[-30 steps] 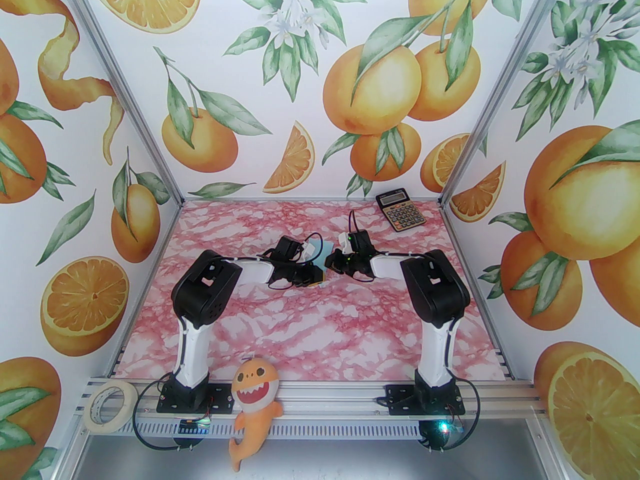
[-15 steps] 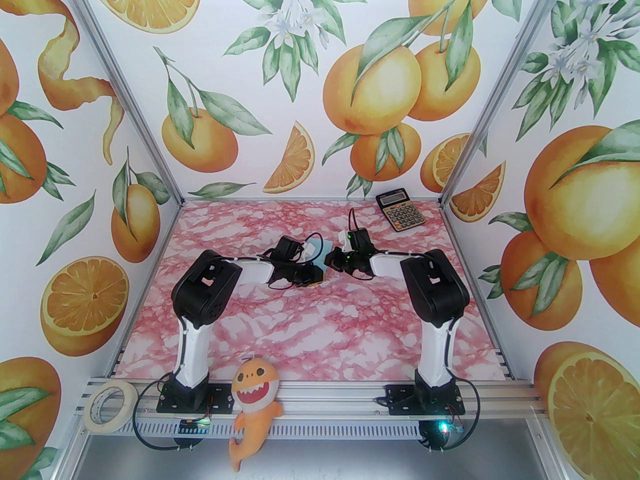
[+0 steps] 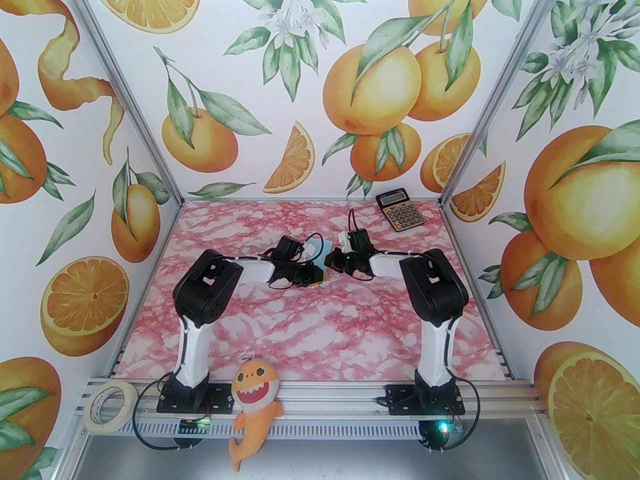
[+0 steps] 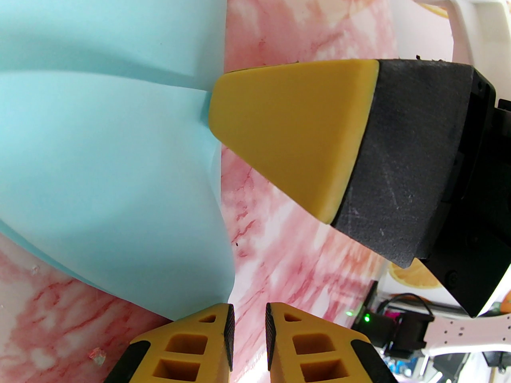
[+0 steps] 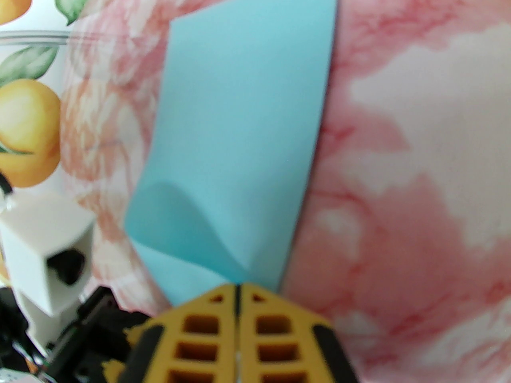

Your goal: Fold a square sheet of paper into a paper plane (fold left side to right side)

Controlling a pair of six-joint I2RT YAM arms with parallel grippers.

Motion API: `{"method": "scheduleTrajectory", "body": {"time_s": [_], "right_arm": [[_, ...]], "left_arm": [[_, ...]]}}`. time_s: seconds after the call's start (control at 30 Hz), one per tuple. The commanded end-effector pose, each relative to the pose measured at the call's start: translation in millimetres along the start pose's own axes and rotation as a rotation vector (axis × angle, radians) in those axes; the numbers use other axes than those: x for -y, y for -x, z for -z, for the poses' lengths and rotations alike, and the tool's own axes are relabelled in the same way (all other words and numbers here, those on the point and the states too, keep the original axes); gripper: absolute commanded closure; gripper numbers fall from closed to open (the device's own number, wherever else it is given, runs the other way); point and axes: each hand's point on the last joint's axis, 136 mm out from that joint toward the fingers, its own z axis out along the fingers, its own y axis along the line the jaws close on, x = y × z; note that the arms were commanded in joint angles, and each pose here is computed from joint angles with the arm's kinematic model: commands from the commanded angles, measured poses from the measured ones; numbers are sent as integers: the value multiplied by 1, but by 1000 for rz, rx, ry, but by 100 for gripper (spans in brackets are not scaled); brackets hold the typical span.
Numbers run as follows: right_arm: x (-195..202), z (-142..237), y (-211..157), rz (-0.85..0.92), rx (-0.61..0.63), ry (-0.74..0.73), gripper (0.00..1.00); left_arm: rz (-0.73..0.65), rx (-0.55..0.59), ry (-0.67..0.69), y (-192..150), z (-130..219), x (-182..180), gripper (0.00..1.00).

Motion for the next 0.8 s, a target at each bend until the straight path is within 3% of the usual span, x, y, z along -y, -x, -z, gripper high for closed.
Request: {"method": "scheduleTrajectory", "body": {"time_s": [0.0, 0.77], "right_arm": [[3, 0, 5, 0, 14, -9, 92], [14, 5, 5, -4, 26, -58, 96]], "left_arm": [[-9, -29, 26, -5, -8, -7, 79], [-10, -18, 34, 2, -3, 2, 79]]}}
